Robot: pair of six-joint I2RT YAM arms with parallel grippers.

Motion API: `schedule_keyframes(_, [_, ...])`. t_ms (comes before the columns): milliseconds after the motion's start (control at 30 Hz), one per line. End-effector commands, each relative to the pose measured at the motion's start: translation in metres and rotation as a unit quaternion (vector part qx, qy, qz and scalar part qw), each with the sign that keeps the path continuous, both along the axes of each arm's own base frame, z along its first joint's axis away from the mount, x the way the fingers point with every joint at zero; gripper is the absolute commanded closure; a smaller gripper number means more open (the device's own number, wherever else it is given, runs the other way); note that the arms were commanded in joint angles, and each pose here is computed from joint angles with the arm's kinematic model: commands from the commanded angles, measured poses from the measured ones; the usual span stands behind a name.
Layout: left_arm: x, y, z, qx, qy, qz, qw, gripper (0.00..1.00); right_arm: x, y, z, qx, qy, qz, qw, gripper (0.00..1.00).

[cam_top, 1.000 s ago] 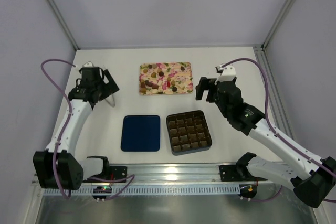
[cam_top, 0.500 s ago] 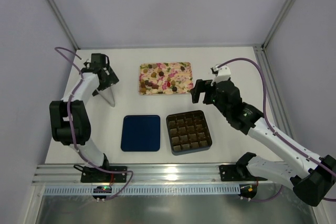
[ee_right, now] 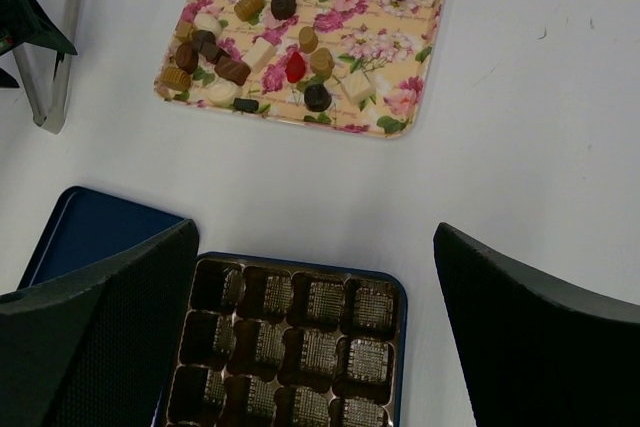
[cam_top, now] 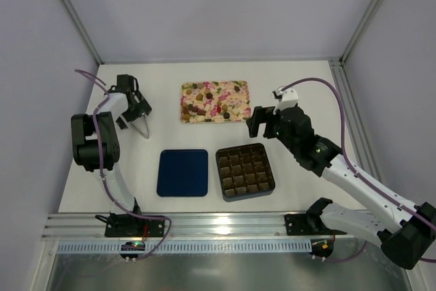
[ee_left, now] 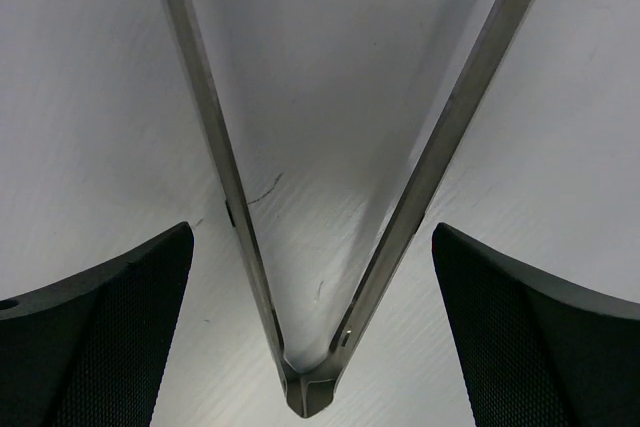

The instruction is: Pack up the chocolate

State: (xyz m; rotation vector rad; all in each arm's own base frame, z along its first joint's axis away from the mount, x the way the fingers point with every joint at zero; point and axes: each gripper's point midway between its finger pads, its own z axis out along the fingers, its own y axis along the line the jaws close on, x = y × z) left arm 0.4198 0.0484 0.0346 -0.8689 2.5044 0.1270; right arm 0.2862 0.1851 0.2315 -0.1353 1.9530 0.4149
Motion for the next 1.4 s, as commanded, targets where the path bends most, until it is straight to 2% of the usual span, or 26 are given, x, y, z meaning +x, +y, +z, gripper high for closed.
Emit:
schedule_keyframes(0, [0.023, 0.000, 0.010, -0.003, -0.037, -0.008, 0.999, 0.00, -0.001, 0.000, 0.009, 0.019, -0.013, -0.003, 1.000, 0.00])
schedule_keyframes(233, [0.010, 0.005, -0.011, 0.006, 0.000, 0.010, 1.000, 0.00, 0.000, 0.005, 0.004, 0.024, -0.004, 0.002, 1.000, 0.00])
schedule_keyframes(433, [0.005, 0.003, -0.025, 0.001, 0.021, 0.004, 1.000, 0.08, -0.001, 0.008, 0.003, 0.029, -0.003, 0.008, 1.000, 0.00])
schedule_keyframes(667, [0.011, -0.005, -0.028, -0.003, 0.021, -0.015, 1.000, 0.29, -0.001, 0.010, -0.002, 0.032, 0.004, 0.010, 0.999, 0.00])
schedule_keyframes(767, [0.017, -0.010, -0.018, -0.001, 0.010, -0.029, 1.000, 0.37, -0.002, 0.011, -0.003, 0.032, 0.006, 0.013, 0.999, 0.00])
schedule_keyframes(1000, [0.022, -0.023, 0.036, 0.026, -0.028, -0.056, 0.998, 0.45, -0.001, 0.012, -0.003, 0.034, 0.005, 0.014, 0.999, 0.00])
schedule_keyframes(1033, [0.019, -0.037, 0.042, 0.029, -0.028, -0.073, 0.997, 0.45, -0.002, 0.011, -0.003, 0.033, 0.006, 0.014, 0.999, 0.00])
schedule_keyframes(1200, [0.004, -0.045, 0.075, 0.034, -0.045, -0.078, 0.995, 0.46, -0.002, 0.008, -0.002, 0.029, 0.002, 0.010, 1.000, 0.00])
schedule_keyframes(1367, [-0.019, -0.056, 0.089, 0.040, -0.042, -0.092, 0.994, 0.46, -0.003, 0.008, -0.002, 0.027, 0.003, 0.012, 1.000, 0.00])
